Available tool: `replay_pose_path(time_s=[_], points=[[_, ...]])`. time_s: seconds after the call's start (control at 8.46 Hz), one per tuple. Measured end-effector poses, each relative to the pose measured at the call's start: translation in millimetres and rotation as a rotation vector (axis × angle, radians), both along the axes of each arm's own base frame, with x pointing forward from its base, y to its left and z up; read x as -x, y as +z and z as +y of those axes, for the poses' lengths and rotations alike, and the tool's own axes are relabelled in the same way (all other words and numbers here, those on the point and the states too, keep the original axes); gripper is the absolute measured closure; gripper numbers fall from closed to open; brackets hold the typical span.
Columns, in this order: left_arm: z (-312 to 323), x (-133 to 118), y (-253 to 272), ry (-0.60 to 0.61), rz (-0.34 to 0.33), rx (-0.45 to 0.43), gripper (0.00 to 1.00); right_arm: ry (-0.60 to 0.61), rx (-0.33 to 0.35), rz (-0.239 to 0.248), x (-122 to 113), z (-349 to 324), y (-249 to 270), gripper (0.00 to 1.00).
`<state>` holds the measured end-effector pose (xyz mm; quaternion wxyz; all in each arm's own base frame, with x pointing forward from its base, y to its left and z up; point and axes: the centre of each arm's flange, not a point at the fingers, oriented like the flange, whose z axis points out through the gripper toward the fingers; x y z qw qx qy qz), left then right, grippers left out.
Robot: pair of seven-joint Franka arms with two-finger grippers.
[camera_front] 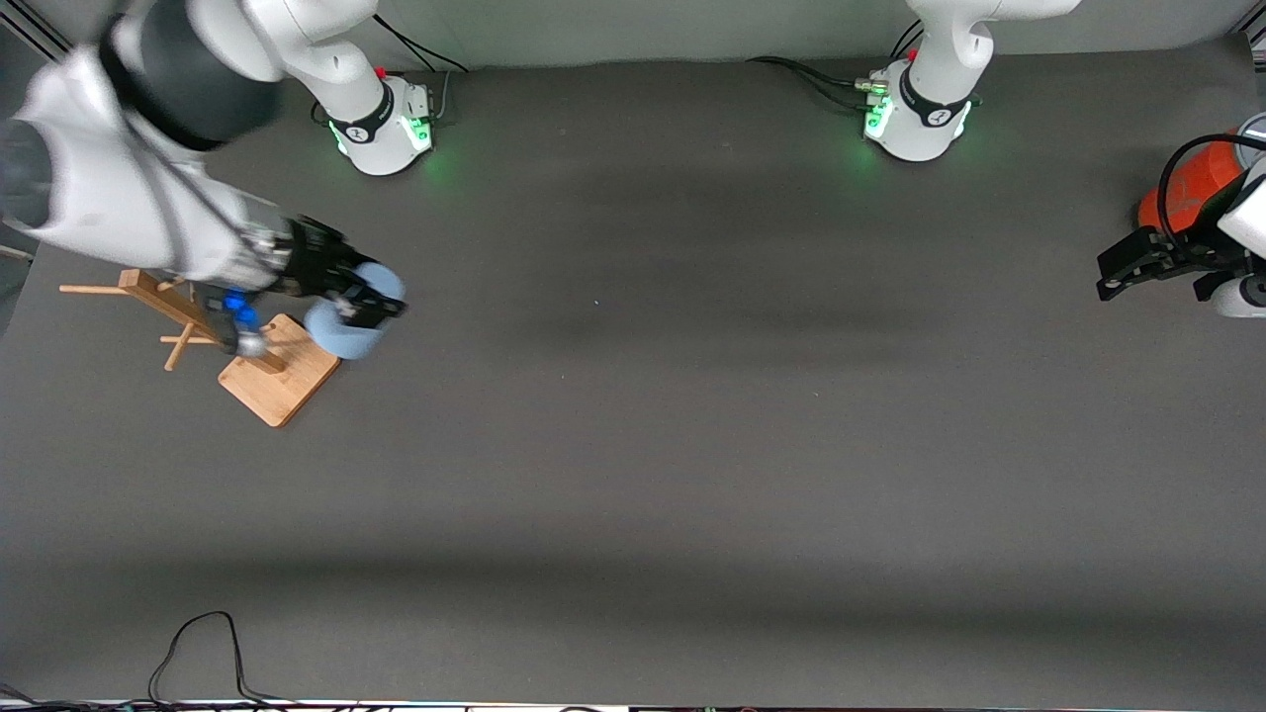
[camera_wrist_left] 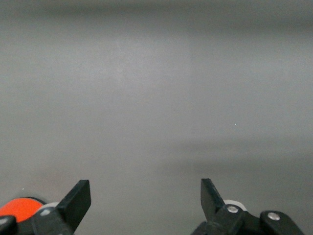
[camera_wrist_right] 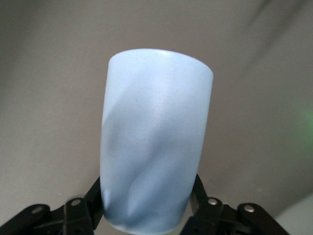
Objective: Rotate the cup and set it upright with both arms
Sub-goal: 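Pull the cup off the peg and lay it on the table, then open the right gripper and withdraw it from the cup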
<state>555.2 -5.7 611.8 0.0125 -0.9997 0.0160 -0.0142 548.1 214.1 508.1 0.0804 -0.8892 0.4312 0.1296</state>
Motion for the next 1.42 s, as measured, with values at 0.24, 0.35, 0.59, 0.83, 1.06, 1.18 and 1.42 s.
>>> replay_pose_path(time_s=[0.24,0.35,0.59,0.83,1.06,1.18,1.42], points=[[2.2,-1.8,-4.6,0.006,0.010,-0.001,0.00,0.126,0.057,-0.150,-7.5,75.7,-43.4,0.29],[3.8,-2.4,-8.9,0.031,0.025,-0.001,0.00,0.210,0.103,-0.210,-5.0,120.5,-73.4,0.29],[4.3,-6.1,-22.0,0.105,0.058,-0.003,0.00,0.416,0.235,-0.294,2.7,205.4,-148.4,0.42],[4.0,-9.1,-28.7,0.121,0.069,-0.005,0.00,0.563,0.272,-0.329,22.8,294.8,-211.3,0.69],[4.2,-9.5,-29.7,0.126,0.071,-0.005,0.00,0.642,0.282,-0.343,34.1,325.8,-235.0,0.71],[4.1,-9.5,-29.8,0.131,0.071,-0.005,0.00,0.677,0.284,-0.350,26.9,321.5,-228.2,0.70],[4.2,-9.4,-30.4,0.138,0.074,-0.005,0.00,0.725,0.295,-0.335,22.3,314.9,-225.8,0.58]])
